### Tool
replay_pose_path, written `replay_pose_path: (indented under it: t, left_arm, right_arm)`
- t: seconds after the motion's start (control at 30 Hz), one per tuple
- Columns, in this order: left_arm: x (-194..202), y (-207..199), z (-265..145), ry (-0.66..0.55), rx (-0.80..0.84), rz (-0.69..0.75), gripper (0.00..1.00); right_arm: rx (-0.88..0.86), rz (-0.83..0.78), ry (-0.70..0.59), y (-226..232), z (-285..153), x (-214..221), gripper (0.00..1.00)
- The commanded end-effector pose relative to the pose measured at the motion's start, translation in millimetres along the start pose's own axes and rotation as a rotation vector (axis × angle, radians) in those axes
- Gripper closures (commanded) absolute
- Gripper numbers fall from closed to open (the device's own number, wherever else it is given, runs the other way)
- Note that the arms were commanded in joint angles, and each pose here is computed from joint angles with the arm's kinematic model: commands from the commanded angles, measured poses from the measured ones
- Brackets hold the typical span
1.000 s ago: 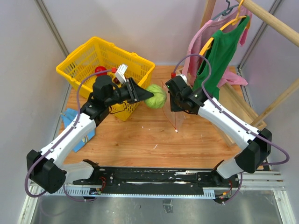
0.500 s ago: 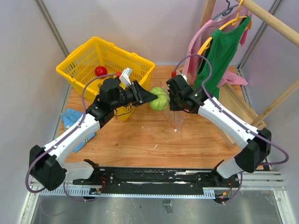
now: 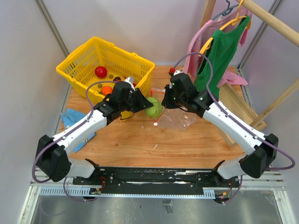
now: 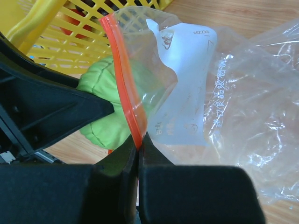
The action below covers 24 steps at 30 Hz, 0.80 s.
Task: Place the food in the zip-top bag and seal the zipper
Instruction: Place the fake vegetable in the zipper food storage bag.
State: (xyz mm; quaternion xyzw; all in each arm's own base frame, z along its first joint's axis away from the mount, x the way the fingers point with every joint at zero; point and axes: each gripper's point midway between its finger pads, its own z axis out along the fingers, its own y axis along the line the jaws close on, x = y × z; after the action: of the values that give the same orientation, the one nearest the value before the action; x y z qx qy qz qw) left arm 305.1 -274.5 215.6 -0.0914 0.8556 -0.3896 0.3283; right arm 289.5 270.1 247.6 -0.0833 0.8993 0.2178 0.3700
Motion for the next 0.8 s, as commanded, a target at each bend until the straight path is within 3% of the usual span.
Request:
replay_pose_path:
  t: [0.0, 0.13, 0.2, 0.33, 0.57, 0.77]
  left_arm:
    - [-12, -20, -4, -0.052, -0.006, 0.066, 1.0]
    - [-11, -40, -7, -0.04, 0.066, 0.068, 0.99]
    - [-10, -47, -8, -0.034, 0.091, 0.075, 0.94]
    - [-6, -50, -6, -0.024, 0.1, 0.087, 0.77]
    - [-6, -49, -6, -0.026, 0.071, 0.124, 0.35]
    - [-15, -58, -18, -0.049, 0.067, 0.173, 0.19]
  right_arm:
    - [-0.084, -0.007, -0.006, 16, 1, -1, 0.99]
    - [-0.101, -0.001, 0.009, 19, 5, 3, 0.99]
    - [-0.1, 0.006, 0.011, 19, 6, 3, 0.99]
    - [-0.111, 0.027, 0.003, 17, 7, 3, 0.99]
    - [-0.116, 0.059, -0.021, 11, 5, -1, 0.99]
    - [-0.1, 0.086, -0.023, 2, 5, 0, 0.99]
